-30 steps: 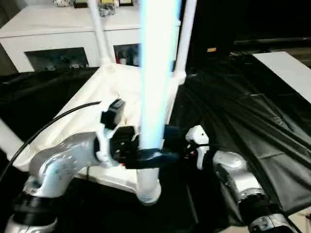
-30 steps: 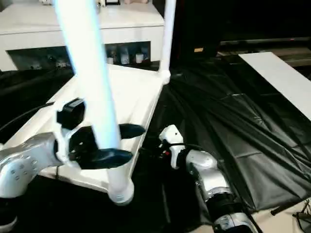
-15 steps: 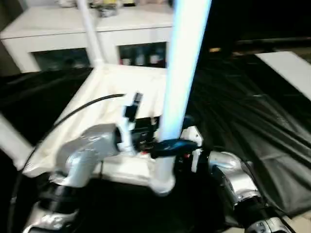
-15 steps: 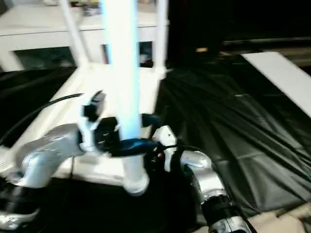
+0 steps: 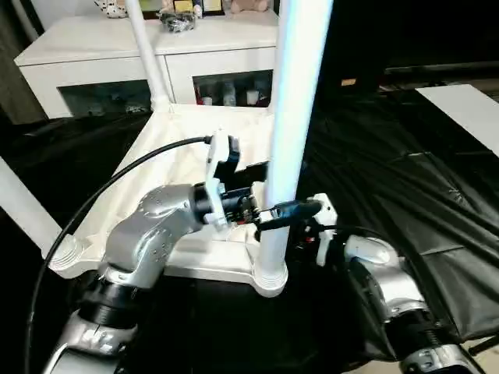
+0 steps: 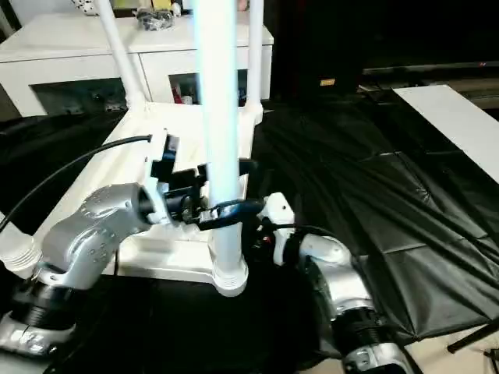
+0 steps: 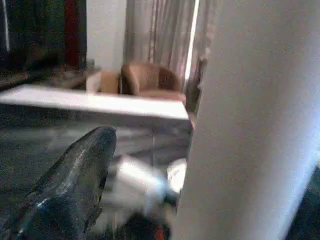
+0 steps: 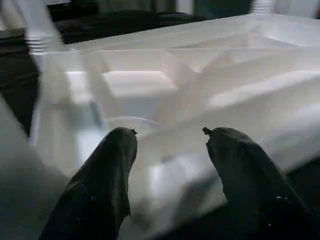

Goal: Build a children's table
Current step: Rotate table base

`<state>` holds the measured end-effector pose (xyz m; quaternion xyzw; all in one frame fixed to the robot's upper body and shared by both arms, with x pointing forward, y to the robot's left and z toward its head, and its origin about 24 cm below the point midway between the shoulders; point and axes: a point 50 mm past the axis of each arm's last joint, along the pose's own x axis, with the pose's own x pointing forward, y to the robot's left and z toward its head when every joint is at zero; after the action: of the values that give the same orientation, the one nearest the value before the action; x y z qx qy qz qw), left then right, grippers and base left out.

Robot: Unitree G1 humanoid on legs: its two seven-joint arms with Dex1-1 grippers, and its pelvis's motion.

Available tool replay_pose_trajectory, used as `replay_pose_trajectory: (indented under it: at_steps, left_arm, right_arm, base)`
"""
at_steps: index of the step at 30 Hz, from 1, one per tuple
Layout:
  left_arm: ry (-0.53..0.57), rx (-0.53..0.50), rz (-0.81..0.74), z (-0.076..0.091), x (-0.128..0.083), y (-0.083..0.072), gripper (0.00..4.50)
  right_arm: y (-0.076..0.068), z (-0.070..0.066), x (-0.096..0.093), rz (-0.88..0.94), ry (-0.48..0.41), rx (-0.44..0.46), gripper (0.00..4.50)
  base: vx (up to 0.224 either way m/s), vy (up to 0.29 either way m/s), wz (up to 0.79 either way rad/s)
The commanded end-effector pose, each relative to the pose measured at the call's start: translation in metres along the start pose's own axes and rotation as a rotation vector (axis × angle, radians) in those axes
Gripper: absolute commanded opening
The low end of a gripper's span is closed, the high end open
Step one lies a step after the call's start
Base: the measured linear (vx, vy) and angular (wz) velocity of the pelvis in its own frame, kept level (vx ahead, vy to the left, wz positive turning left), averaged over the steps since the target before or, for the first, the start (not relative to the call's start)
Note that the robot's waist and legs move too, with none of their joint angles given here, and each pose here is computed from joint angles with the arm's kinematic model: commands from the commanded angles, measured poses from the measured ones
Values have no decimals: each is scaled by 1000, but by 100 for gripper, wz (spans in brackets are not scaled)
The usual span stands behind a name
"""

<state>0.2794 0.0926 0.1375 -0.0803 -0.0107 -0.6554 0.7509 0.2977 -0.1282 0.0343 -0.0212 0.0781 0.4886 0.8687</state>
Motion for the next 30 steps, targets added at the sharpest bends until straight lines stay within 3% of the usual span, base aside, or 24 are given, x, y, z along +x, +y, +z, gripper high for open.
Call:
replay_pose_trajectory:
  at_steps: [1, 6, 9, 11, 16, 18, 21, 25, 30]
  left_arm:
    - [15, 21, -15, 4, -6, -2, 445]
    - [182, 0, 3, -6, -43, -4, 445]
    - [259, 18, 42, -9, -59, -2, 445]
    - [383, 79, 86, -17, -73, 3, 445]
    - [572, 192, 121, -37, -85, 8, 445]
    - [555, 174, 112, -39, -84, 8, 445]
    - [551, 144, 78, -43, -81, 6, 409]
    - [610, 160, 29, -50, -81, 3, 394]
    - [640, 222, 43, -54, -81, 10, 342]
  right_arm:
    - [-7, 10, -1, -39, -43, -20, 268]
    - [-27, 19, -15, -188, -60, -58, 268]
    - [-31, 19, -21, -214, -50, -69, 268]
    - [-33, 18, -27, -208, -23, -88, 268]
    - [-24, 14, -36, -84, 75, -164, 268]
    - [-23, 15, -38, -61, 87, -174, 268]
    - [-21, 17, -45, -17, 120, -204, 268]
    - [-18, 19, -54, 32, 163, -226, 268]
    - [-8, 28, -61, 85, 188, -267, 268]
  base:
    - [0, 0, 0]
    - [0, 0, 0]
    - [18, 1, 1]
    - [0, 0, 0]
    - [0, 0, 0]
    - [0, 0, 0]
    - [0, 0, 0]
    - [0, 0, 0]
    - [0, 0, 0]
